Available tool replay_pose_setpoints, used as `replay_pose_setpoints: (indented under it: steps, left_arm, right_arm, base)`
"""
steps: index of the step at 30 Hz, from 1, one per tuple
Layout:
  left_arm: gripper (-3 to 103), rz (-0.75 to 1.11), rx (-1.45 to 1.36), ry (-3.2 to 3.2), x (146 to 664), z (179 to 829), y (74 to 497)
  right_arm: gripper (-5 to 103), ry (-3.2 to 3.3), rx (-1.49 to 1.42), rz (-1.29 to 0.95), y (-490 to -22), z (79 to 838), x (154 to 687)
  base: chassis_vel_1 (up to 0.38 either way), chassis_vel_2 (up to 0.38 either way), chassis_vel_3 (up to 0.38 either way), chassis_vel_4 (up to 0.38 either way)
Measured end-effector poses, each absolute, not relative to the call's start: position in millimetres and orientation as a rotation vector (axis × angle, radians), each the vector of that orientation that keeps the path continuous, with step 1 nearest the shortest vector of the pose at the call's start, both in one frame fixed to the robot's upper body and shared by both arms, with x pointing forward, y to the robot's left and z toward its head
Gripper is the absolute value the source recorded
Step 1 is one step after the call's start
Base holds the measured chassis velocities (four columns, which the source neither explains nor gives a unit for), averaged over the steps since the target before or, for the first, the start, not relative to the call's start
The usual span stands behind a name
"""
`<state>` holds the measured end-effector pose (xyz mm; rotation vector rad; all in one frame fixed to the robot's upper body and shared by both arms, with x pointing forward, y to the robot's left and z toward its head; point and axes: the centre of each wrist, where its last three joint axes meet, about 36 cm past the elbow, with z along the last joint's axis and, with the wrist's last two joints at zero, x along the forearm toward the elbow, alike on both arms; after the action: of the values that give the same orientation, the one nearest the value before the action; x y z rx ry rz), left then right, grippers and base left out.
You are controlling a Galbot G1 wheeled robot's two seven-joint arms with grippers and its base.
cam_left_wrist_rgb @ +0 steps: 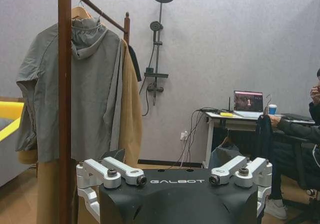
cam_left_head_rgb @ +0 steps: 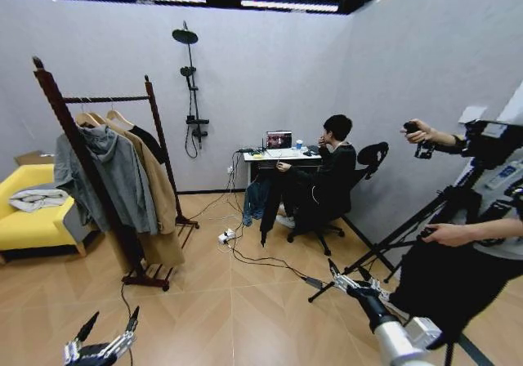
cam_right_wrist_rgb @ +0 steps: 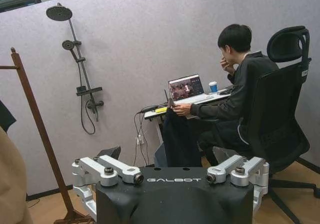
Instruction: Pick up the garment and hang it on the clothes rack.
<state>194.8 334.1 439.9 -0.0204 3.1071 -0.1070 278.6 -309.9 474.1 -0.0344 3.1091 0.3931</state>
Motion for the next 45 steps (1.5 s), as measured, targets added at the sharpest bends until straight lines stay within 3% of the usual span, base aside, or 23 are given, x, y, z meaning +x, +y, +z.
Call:
replay_pose_setpoints:
  steps: [25,45]
  left_arm:
    - [100,-0.107,-0.02,3.107,195,440,334]
    - [100,-0.107,-0.02,3.107,195,440,334]
  right_arm:
    - [100,3.078,-0.031,0.399,-306,478,275]
    - [100,3.067,-0.047,0.386,-307,476,279]
  base:
    - [-0.006,0.007,0.007,-0.009]
    - [-0.227,0.229,0.234,-0.231]
